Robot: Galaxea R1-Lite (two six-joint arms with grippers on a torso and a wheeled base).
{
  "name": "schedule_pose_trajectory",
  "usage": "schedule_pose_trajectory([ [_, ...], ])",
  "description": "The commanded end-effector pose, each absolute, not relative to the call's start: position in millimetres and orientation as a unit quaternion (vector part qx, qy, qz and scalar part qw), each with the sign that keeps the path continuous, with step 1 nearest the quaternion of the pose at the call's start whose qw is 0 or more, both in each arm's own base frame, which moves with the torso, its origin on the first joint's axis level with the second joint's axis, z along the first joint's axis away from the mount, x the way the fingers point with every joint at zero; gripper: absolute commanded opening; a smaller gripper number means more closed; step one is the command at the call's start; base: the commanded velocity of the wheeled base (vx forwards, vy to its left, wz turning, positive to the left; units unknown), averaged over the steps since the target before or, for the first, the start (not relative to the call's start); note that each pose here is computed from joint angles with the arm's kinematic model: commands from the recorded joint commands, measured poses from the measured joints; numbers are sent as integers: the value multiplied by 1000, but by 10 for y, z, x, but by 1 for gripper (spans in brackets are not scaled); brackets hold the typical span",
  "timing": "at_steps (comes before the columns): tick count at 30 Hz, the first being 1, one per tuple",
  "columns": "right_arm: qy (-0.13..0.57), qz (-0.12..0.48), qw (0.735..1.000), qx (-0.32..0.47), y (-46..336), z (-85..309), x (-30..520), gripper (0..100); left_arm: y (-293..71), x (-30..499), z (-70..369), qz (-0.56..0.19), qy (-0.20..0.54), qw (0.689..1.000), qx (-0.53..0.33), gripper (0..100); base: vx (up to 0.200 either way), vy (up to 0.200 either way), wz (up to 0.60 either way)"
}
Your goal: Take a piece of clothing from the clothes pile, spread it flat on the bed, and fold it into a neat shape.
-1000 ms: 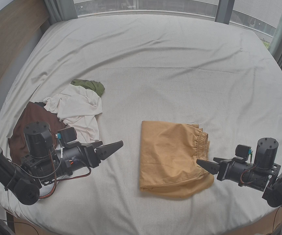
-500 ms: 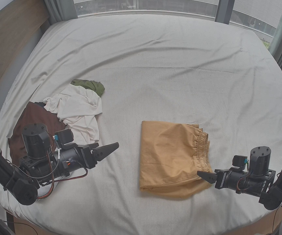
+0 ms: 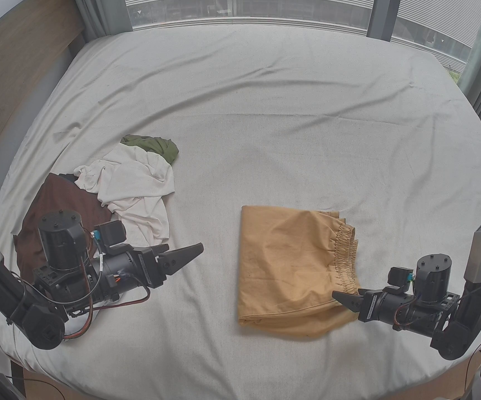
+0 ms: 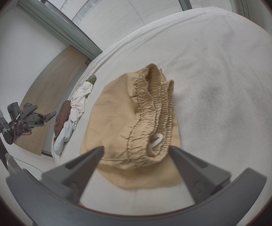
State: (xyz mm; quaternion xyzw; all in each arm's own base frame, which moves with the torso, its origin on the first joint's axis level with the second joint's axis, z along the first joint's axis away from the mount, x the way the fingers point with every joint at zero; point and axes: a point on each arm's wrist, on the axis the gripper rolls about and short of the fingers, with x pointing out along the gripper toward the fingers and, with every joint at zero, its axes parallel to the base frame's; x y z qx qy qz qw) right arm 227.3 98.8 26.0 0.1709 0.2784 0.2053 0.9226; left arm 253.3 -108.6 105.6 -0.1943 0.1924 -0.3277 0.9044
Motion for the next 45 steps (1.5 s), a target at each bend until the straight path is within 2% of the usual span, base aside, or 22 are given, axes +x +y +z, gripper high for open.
schedule_pose_trajectory([
  [1, 294, 201, 919, 168, 995, 169, 2279, 0, -1090, 2542, 1032, -327, 196, 904, -194, 100, 0, 0, 0],
  [22, 294, 191, 925, 150, 873, 388, 2165, 0, -1121, 2586, 933, -330, 190, 904, -196, 100, 0, 0, 0],
  [37, 312, 180, 923, 138, 835, 311, 2179, 0, -1125, 2574, 920, -330, 192, 903, -195, 100, 0, 0, 0],
  [38, 312, 180, 923, 138, 835, 311, 2179, 100, -1125, 2574, 920, -331, 192, 903, -195, 100, 0, 0, 0],
  [45, 296, 181, 927, 142, 844, 348, 2234, 100, -1117, 2570, 917, -327, 190, 906, -192, 100, 0, 0, 0],
])
